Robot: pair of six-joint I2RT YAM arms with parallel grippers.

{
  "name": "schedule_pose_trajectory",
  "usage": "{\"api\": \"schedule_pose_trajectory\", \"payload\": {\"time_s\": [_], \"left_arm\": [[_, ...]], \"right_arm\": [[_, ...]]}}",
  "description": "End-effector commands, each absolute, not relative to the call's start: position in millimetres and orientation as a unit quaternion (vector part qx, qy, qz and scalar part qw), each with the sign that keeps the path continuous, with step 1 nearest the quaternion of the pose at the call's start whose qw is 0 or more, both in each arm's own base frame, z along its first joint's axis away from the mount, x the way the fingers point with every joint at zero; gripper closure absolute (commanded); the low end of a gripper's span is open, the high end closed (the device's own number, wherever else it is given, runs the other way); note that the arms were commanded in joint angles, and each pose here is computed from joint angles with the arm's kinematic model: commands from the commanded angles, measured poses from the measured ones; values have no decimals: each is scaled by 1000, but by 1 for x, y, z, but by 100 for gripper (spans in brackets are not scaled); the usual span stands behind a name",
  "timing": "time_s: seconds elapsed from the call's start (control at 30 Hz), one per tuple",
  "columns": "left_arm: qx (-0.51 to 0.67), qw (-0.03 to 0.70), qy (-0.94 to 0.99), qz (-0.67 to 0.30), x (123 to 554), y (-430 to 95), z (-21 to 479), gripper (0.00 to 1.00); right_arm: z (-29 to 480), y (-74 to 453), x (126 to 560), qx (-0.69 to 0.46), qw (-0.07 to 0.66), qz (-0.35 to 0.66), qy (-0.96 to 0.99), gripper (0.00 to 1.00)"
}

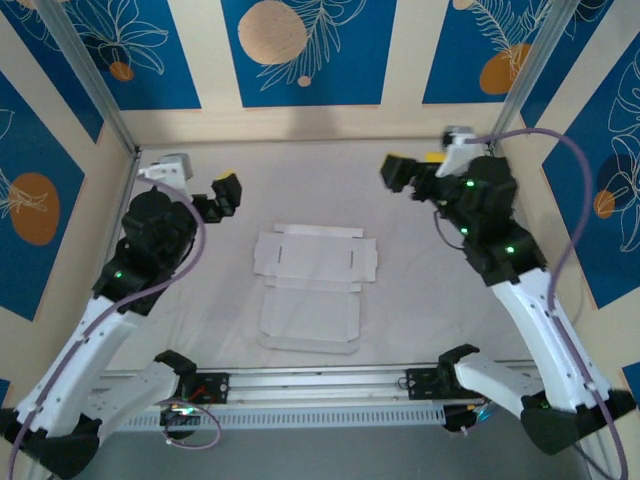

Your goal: Fold the paper box

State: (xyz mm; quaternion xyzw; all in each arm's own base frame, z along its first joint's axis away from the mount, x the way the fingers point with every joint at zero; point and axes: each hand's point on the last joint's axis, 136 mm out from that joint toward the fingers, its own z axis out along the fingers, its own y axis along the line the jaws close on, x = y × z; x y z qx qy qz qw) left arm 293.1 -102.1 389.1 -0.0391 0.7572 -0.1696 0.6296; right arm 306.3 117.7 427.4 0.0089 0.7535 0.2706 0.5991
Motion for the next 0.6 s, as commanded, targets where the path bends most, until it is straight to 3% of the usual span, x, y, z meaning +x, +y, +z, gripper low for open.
{"api": "schedule_pose_trajectory", "payload": {"time_s": [0.0, 0.2, 0.33, 0.43, 0.57], "left_arm": [[-75, 506, 834, -208, 266, -107, 322, 0], [-35, 323, 878, -351, 239, -174, 254, 2], [-36, 255, 881, -397, 234, -198, 213, 18], [-36, 218, 880, -421, 234, -217, 194, 36], [-20, 177, 895, -409, 229, -236, 162, 59]], "right_arm": [[384, 119, 295, 38, 507, 356, 784, 1], [346, 171, 299, -124, 455, 315, 824, 1], [296, 206, 308, -245, 359, 278, 857, 5], [257, 213, 330, -268, 320, 254, 873, 16], [202, 223, 352, -317, 263, 228, 882, 19]]}}
